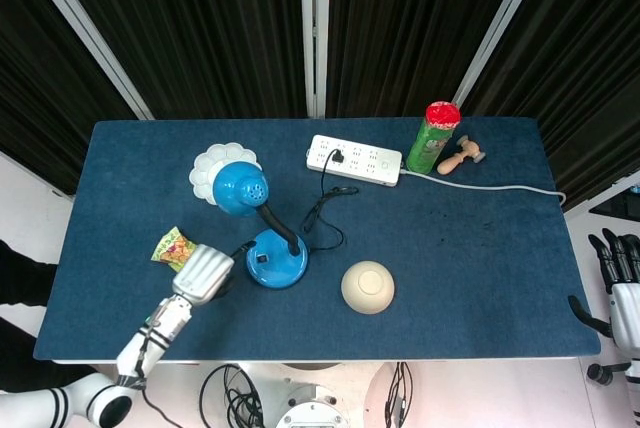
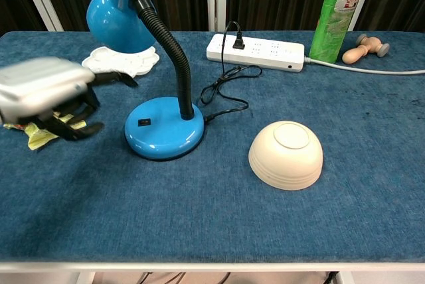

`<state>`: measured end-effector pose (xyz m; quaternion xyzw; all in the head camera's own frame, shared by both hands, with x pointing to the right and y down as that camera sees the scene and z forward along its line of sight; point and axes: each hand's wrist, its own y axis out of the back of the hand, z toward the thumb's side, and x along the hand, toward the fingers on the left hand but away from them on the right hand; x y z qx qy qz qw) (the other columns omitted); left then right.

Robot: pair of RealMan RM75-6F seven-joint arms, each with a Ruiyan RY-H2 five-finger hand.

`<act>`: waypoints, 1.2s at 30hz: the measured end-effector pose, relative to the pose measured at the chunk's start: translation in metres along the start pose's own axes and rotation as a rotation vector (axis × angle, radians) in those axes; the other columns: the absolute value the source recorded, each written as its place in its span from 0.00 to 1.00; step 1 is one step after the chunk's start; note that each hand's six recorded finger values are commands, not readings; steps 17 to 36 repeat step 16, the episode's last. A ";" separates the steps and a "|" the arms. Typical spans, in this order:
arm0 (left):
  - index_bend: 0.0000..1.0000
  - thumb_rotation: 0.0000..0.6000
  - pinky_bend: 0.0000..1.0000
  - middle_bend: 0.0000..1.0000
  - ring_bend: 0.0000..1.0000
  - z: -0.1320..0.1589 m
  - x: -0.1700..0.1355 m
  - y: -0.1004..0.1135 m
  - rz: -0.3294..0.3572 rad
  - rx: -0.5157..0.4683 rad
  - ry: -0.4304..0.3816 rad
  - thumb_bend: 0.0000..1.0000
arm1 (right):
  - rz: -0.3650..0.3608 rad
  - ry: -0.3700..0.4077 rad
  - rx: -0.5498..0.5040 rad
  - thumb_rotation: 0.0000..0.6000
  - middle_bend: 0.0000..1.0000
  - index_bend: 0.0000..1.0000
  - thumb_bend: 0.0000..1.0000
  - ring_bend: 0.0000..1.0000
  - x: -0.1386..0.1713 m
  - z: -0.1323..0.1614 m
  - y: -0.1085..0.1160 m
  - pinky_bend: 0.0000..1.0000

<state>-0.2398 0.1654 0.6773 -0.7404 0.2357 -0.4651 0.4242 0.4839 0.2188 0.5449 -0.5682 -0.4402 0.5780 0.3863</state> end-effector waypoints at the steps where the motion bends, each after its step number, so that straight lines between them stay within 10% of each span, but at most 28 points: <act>1: 0.20 1.00 0.74 0.75 0.73 -0.006 -0.005 0.005 0.021 0.001 0.016 0.40 | 0.000 0.001 0.000 1.00 0.00 0.00 0.19 0.00 0.000 0.000 0.000 0.00; 5: 0.23 1.00 0.58 0.47 0.41 -0.037 -0.031 0.026 0.117 0.004 0.107 0.29 | 0.004 0.007 0.002 1.00 0.00 0.00 0.19 0.00 0.001 0.002 -0.002 0.00; 10: 0.16 1.00 0.10 0.06 0.00 -0.092 -0.085 0.039 0.206 0.068 0.281 0.09 | 0.015 0.022 0.014 1.00 0.00 0.00 0.19 0.00 0.001 0.006 -0.004 0.00; 16: 0.13 1.00 0.02 0.02 0.00 -0.134 -0.131 0.046 0.208 0.053 0.402 0.03 | 0.031 0.032 0.025 1.00 0.00 0.00 0.19 0.00 -0.002 0.011 -0.008 0.00; 36: 0.13 1.00 0.02 0.02 0.00 -0.134 -0.131 0.046 0.208 0.053 0.402 0.03 | 0.031 0.032 0.025 1.00 0.00 0.00 0.19 0.00 -0.002 0.011 -0.008 0.00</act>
